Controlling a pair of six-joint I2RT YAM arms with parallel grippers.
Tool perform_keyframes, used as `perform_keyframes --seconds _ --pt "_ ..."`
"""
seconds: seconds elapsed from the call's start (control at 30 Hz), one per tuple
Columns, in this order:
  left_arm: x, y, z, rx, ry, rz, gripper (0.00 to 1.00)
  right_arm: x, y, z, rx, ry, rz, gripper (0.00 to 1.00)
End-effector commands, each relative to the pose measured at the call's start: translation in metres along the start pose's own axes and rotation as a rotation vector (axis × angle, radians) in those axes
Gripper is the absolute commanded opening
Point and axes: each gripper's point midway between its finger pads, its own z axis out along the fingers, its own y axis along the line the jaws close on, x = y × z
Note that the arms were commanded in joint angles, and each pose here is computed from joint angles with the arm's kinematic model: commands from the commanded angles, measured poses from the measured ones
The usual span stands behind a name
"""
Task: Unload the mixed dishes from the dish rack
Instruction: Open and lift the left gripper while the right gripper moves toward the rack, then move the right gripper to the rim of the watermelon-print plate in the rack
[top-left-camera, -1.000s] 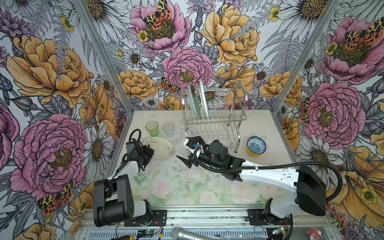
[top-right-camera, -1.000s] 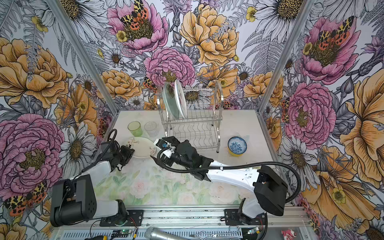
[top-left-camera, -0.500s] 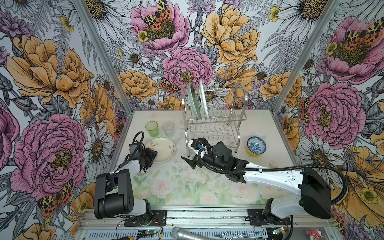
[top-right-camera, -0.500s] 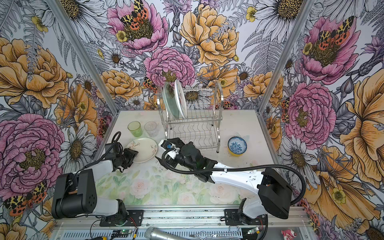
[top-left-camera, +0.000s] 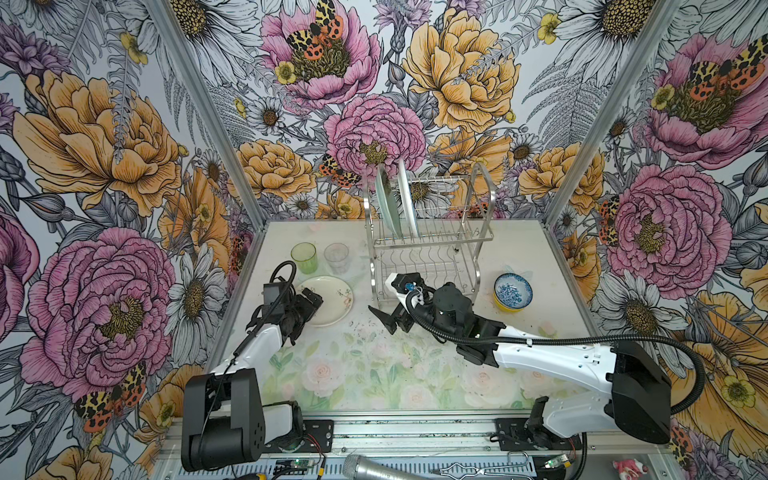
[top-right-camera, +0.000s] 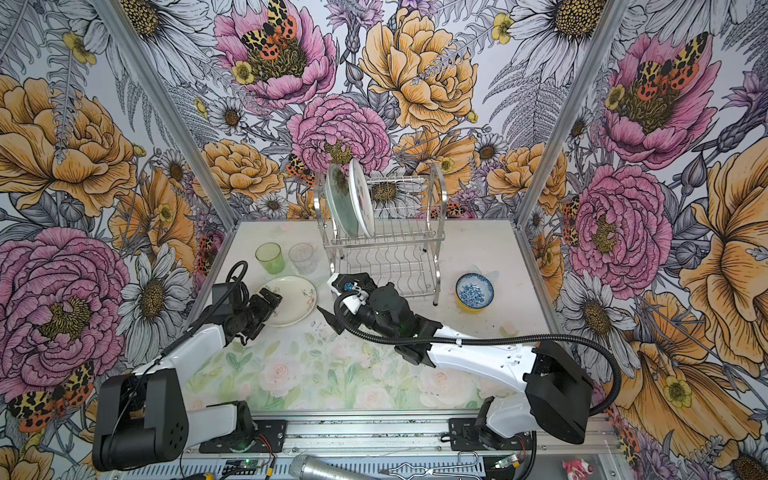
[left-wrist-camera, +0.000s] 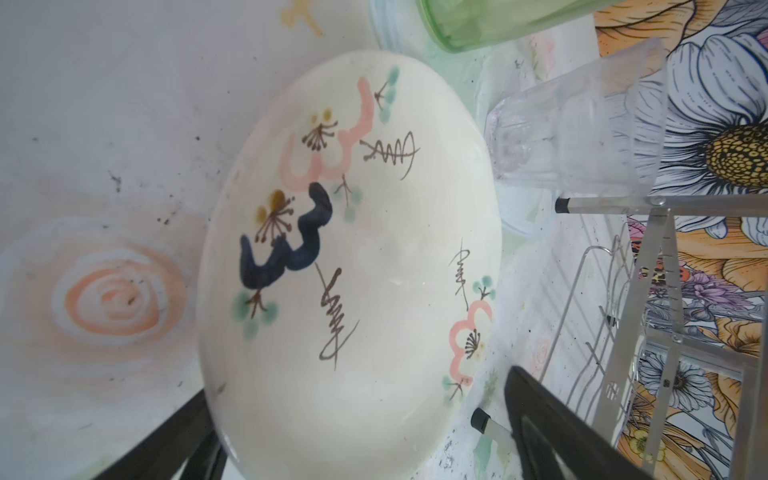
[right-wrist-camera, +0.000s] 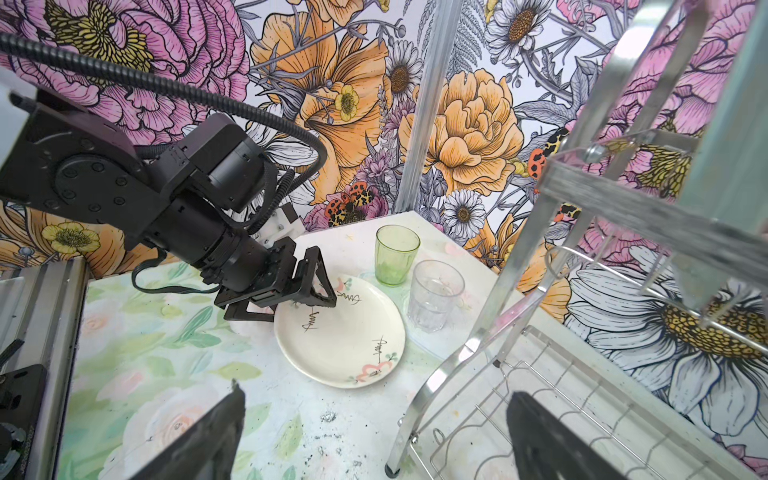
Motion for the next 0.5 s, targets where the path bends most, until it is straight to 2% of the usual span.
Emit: perform_keyframes --seconds 0.0,0.2,0.33,0.47 --pt "-0.018 -0.005 -0.018 -0.042 -0.107 0.06 0.99 -0.018 -0.014 -0.014 0.048 -0.043 0.063 1.0" --pt "-0.022 -0.013 -0.039 -0.009 -0.176 0.107 0.99 -0.038 -0.021 -0.03 0.049 -0.084 0.14 1.0" --pt "-0.021 -0.006 -0.039 -0.016 -0.18 0.114 0.99 -0.043 -0.022 -0.036 0.045 -0.086 0.142 1.0" --pt "-0.021 -0.019 -0.044 0.034 -0.173 0.125 0.99 -0.056 -0.04 -0.047 0.132 -0.099 0.159 1.0"
